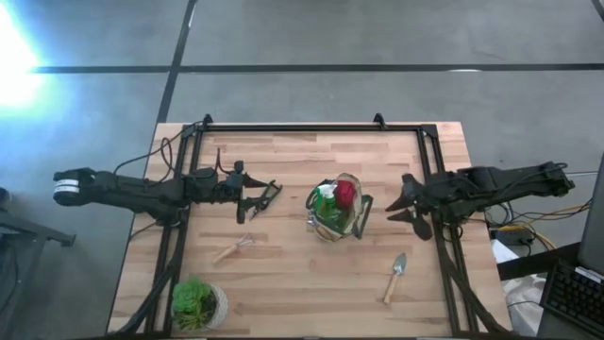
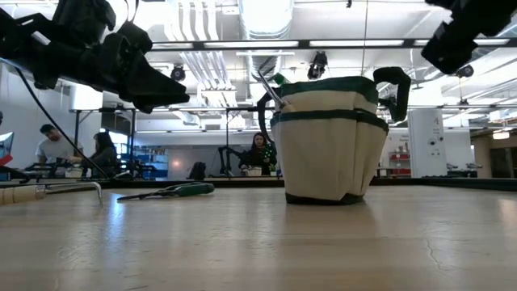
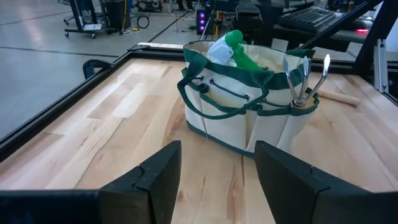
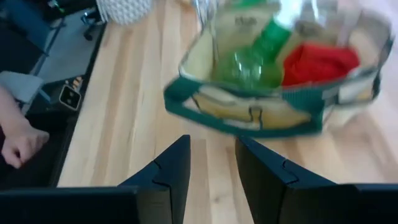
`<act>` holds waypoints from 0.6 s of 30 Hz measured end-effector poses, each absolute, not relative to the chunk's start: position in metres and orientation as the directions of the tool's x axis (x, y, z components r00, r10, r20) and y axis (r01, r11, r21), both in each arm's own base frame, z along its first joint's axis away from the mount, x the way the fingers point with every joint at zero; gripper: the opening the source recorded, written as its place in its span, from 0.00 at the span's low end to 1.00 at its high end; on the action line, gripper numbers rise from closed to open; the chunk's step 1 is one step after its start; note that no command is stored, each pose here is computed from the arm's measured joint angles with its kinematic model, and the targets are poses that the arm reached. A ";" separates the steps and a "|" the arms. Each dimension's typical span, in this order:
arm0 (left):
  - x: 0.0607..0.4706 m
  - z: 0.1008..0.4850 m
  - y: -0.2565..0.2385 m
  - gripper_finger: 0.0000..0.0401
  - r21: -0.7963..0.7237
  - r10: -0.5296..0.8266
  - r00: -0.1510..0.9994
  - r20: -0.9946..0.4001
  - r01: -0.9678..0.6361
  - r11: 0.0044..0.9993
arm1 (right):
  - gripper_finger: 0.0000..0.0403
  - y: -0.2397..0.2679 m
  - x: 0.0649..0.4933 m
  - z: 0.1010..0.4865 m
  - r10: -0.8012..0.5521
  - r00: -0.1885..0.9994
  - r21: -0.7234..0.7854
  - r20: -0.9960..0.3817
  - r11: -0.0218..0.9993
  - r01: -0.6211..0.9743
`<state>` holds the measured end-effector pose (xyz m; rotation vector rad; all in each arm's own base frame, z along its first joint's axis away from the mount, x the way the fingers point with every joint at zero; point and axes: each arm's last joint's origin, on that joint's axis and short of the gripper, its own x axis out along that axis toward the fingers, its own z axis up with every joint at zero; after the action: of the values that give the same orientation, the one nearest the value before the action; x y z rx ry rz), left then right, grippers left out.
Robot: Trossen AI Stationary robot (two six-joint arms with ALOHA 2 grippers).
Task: Pick & Place Garden tools in Gardening bag
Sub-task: Put the hand trowel into the pocket of the gardening bag
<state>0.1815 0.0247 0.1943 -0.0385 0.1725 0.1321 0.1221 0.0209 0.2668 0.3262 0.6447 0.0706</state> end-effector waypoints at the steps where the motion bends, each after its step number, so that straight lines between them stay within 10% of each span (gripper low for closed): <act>1: 0.182 0.194 0.025 0.52 -0.027 0.128 0.976 -0.174 -0.135 0.991 | 0.29 0.021 0.122 0.265 0.169 0.788 0.332 -0.592 0.942 0.047; 18: 0.182 0.194 0.025 0.52 -0.027 0.128 0.976 -0.174 -0.134 0.991 | 0.26 0.034 0.137 0.252 0.291 0.683 0.469 -0.670 0.879 0.086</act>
<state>0.1815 0.0248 0.1943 -0.0387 0.1729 0.1322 0.1369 0.0340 0.2517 0.4974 0.8196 0.1208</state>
